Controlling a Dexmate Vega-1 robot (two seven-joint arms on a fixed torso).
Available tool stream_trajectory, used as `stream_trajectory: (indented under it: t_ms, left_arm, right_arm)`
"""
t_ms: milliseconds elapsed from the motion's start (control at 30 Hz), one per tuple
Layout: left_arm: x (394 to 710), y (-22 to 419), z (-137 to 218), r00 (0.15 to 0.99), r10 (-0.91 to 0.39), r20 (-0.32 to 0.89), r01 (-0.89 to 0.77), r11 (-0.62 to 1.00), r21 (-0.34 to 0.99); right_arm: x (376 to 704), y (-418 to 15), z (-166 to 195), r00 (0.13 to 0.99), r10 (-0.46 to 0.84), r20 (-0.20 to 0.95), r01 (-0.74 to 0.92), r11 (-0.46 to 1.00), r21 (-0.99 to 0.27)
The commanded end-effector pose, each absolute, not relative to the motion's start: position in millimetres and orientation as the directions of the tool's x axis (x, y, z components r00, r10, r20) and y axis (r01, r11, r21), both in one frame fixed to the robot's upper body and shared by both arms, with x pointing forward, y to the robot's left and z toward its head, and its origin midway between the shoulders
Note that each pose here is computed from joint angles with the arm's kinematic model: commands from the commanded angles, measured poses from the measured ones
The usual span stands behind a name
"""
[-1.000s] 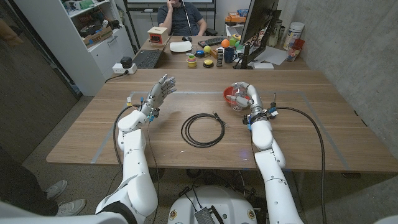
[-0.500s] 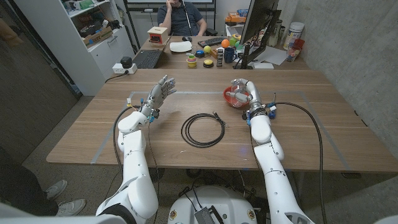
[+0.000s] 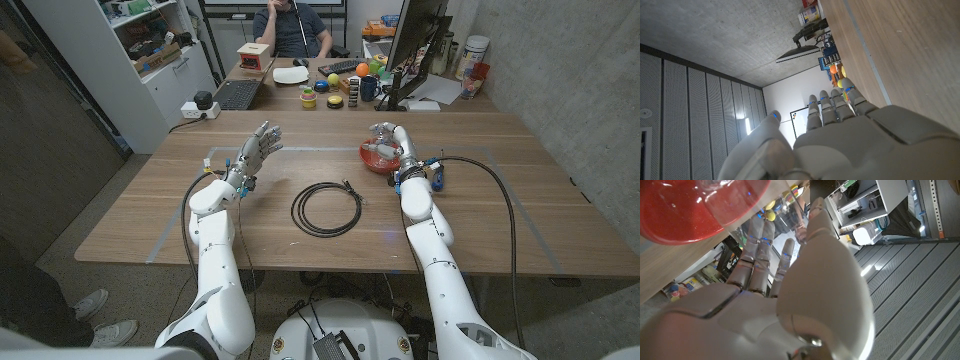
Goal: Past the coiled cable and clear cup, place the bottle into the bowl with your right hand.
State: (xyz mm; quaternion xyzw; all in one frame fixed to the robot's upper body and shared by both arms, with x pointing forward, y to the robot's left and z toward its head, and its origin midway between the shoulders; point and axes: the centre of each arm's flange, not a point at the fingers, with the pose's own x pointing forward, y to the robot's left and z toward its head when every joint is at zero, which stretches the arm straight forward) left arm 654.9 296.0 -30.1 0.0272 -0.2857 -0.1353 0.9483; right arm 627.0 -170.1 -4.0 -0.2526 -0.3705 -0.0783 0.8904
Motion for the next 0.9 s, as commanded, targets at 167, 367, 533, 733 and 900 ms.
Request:
stream_trajectory:
  t_ms: [167, 367, 533, 733, 900]
  left_arm:
    - [654.0, 299.5, -32.1, 0.805, -0.265, 0.531, 0.233, 0.964, 0.127]
    - [653.2, 301.0, -33.2, 0.808, -0.262, 0.528, 0.232, 0.965, 0.124]
    - [652.7, 302.5, -34.4, 0.810, -0.260, 0.525, 0.228, 0.966, 0.125]
    - [651.3, 302.9, -34.1, 0.810, -0.258, 0.527, 0.226, 0.966, 0.125]
    - [651.1, 302.8, -34.4, 0.810, -0.258, 0.527, 0.226, 0.966, 0.125]
  right_arm:
    - [648.2, -164.6, 2.8, 0.732, 0.046, 0.680, 0.331, 0.848, -0.414]
    - [654.7, -162.1, 4.7, 0.736, 0.046, 0.676, 0.329, 0.847, -0.417]
    - [661.4, -159.8, 5.3, 0.735, 0.052, 0.676, 0.326, 0.847, -0.420]
    - [669.4, -158.6, 4.9, 0.740, 0.043, 0.671, 0.321, 0.855, -0.409]
    - [675.6, -159.8, 3.7, 0.749, 0.022, 0.662, 0.340, 0.845, -0.413]
